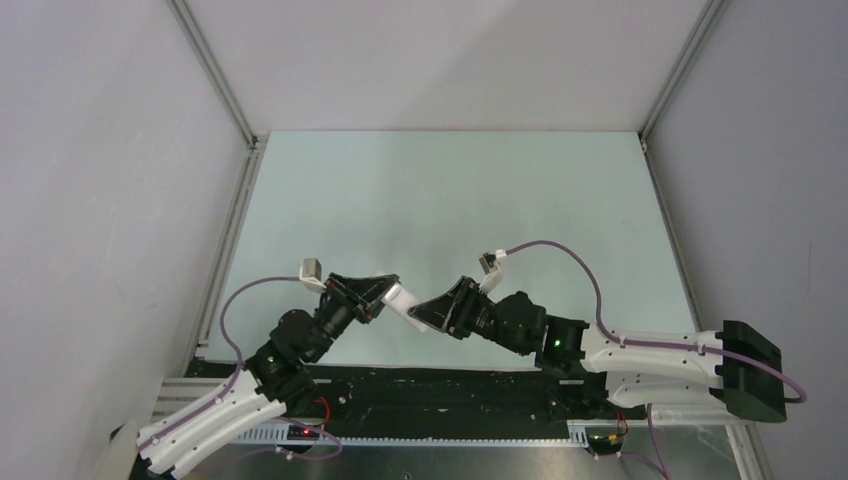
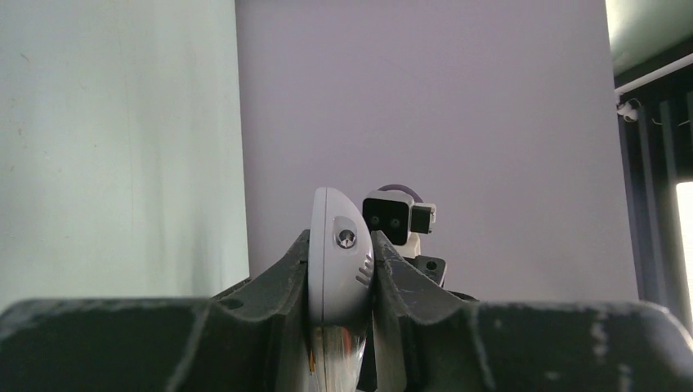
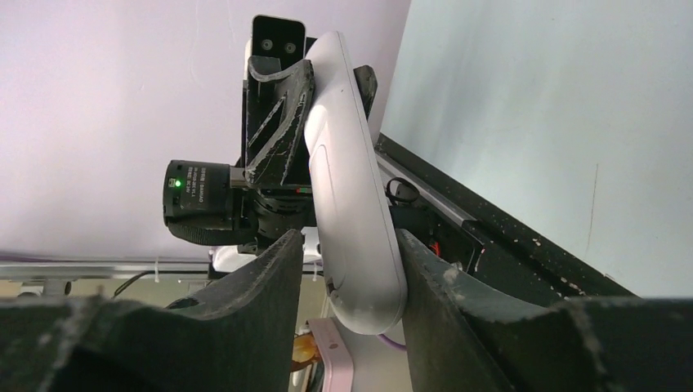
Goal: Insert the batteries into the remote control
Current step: Turn over the remote control at the center of the board.
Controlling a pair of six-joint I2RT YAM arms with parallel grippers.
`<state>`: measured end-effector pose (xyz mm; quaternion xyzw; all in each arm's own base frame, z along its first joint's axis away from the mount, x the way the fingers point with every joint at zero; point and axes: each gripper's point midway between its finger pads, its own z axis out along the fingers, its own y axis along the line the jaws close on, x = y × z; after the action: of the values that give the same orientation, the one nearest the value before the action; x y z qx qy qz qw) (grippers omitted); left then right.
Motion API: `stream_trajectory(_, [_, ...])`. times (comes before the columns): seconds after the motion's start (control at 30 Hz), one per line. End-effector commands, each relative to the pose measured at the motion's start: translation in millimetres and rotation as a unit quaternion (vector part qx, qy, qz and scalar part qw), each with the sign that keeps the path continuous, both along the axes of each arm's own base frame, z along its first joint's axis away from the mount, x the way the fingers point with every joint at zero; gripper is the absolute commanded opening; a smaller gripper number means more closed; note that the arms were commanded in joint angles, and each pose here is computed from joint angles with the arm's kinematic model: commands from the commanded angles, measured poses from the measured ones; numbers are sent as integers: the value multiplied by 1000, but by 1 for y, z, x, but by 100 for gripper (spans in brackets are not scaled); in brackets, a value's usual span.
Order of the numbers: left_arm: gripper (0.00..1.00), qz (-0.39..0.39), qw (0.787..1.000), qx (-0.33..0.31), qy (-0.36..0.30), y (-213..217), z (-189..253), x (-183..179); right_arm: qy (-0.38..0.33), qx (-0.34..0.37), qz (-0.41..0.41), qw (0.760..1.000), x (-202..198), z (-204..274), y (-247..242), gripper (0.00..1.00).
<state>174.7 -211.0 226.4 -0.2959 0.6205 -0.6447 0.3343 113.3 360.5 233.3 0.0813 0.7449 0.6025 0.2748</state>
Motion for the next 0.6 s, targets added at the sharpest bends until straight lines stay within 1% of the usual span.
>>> stream_trajectory(0.0, [0,-5,999,-35,-19,2,27,-3,-27,48,8,998,-1,27,5,48])
stream_trajectory(0.23, [0,-5,999,-39,-20,3,28,-4,-25,41,-2,999,3,23,4,40])
stream_trajectory(0.3, [2,-4,999,-40,-20,3,28,-4,-24,38,-6,999,4,22,3,34])
stream_trajectory(0.33, [6,-4,999,-41,-21,4,28,-4,-29,36,-9,999,5,22,2,28])
stream_trajectory(0.37, [9,-5,999,-40,-21,3,28,-5,-33,37,-9,999,5,24,2,25])
stream_trajectory(0.4, [15,-4,999,-40,-21,4,28,-5,-39,34,-10,999,5,24,1,19])
stream_trajectory(0.43, [19,-5,999,-40,-21,3,28,-5,-42,33,-10,998,5,25,1,16])
stream_trajectory(0.47, [26,-5,999,-40,-22,4,28,-5,-50,30,-11,998,6,25,0,11])
stream_trajectory(0.5, [29,-6,999,-40,-23,3,29,-5,-55,29,-13,998,6,27,-2,8])
stream_trajectory(0.53, [37,-7,999,-40,-24,3,30,-6,-62,24,-16,998,8,26,-3,4])
stream_trajectory(0.57, [41,-8,999,-40,-26,3,31,-6,-66,24,-17,997,8,28,-5,3])
